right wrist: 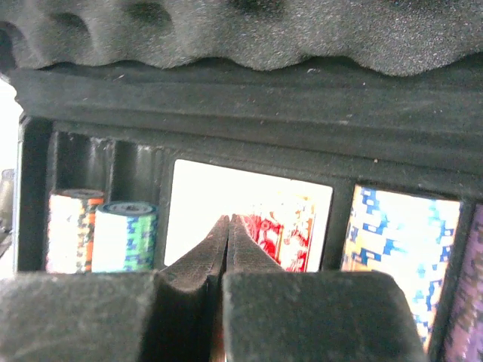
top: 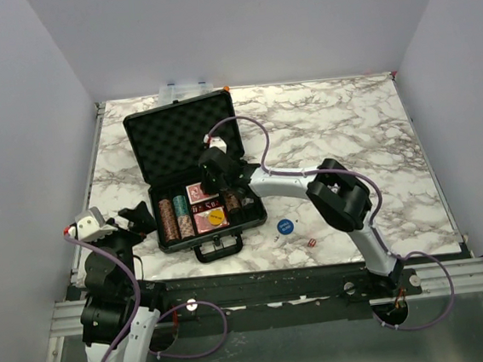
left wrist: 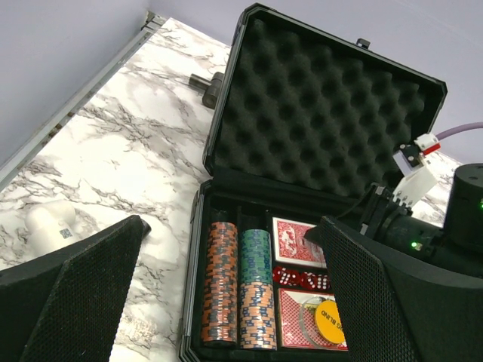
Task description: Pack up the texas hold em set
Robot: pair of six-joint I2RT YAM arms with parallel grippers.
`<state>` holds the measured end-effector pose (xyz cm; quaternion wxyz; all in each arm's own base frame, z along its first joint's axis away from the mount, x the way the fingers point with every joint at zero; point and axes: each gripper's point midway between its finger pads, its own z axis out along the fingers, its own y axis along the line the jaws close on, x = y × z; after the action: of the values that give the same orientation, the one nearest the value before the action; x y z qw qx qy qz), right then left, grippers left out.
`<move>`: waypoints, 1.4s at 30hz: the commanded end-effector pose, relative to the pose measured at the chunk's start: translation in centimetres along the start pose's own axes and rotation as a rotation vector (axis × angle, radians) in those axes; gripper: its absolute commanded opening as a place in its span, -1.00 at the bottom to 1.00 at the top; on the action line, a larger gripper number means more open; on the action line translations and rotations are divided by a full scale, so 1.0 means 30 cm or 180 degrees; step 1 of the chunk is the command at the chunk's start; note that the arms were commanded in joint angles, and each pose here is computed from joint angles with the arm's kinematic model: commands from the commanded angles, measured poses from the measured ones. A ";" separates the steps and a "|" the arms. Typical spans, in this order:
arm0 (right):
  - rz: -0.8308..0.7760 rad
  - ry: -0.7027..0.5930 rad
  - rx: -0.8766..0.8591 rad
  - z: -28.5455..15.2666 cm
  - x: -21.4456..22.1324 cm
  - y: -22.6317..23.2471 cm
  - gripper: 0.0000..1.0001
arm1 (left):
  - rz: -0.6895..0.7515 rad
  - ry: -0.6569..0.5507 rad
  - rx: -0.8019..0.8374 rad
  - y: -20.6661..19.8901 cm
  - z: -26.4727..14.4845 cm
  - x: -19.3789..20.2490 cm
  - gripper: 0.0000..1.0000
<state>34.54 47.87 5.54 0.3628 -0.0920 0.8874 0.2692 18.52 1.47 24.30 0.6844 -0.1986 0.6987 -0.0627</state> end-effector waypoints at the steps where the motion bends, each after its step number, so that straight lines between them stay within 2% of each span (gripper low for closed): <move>1: -0.0129 0.0017 -0.0168 -0.122 -0.080 0.062 -0.99 | 0.0054 0.0045 0.0038 -0.008 0.010 0.012 0.97; 9: -0.0231 -0.0081 -0.0529 -0.280 -0.179 0.156 -0.85 | 0.0065 0.0080 0.0036 -0.010 0.014 0.019 0.97; 17: -0.0313 -0.0178 -0.0471 -0.414 -0.221 0.132 -0.70 | 0.0068 0.0084 0.0038 -0.010 0.015 0.020 0.98; 21: -0.0341 -0.0161 -0.0415 -0.491 -0.198 0.089 -0.46 | 0.0070 0.0087 0.0034 -0.009 0.015 0.021 0.97; 26: -0.0335 -0.0234 -0.0289 -0.603 -0.182 0.017 -0.29 | 0.0074 0.0122 0.0061 -0.016 0.018 0.027 0.97; 28: -0.0330 -0.0293 -0.0177 -0.647 -0.180 -0.025 -0.14 | 0.0079 0.0143 0.0071 -0.019 0.019 0.030 0.97; 32: -0.0316 -0.0471 0.0187 -0.744 -0.188 -0.133 0.29 | 0.0077 0.0149 0.0066 -0.020 0.021 0.030 0.97; 34: -0.0383 -0.0605 0.0460 -0.784 -0.188 -0.215 0.59 | 0.0076 0.0145 0.0063 -0.019 0.021 0.029 0.97; 37: -0.0400 -0.0793 0.1004 -0.855 -0.191 -0.354 0.94 | 0.0068 0.0123 0.0064 -0.018 0.019 0.026 0.97; 38: -0.0379 -0.0859 0.1160 -0.877 -0.194 -0.392 0.99 | 0.0063 0.0116 0.0067 -0.018 0.017 0.024 0.97; 42: -0.0325 -0.0944 0.1463 -0.927 -0.183 -0.496 1.00 | 0.0061 0.0113 0.0087 -0.021 0.015 0.025 0.97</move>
<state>26.68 25.38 20.83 0.4929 -0.0546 0.8554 0.1493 19.09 1.09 23.72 0.6714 -0.1923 0.7130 -0.0620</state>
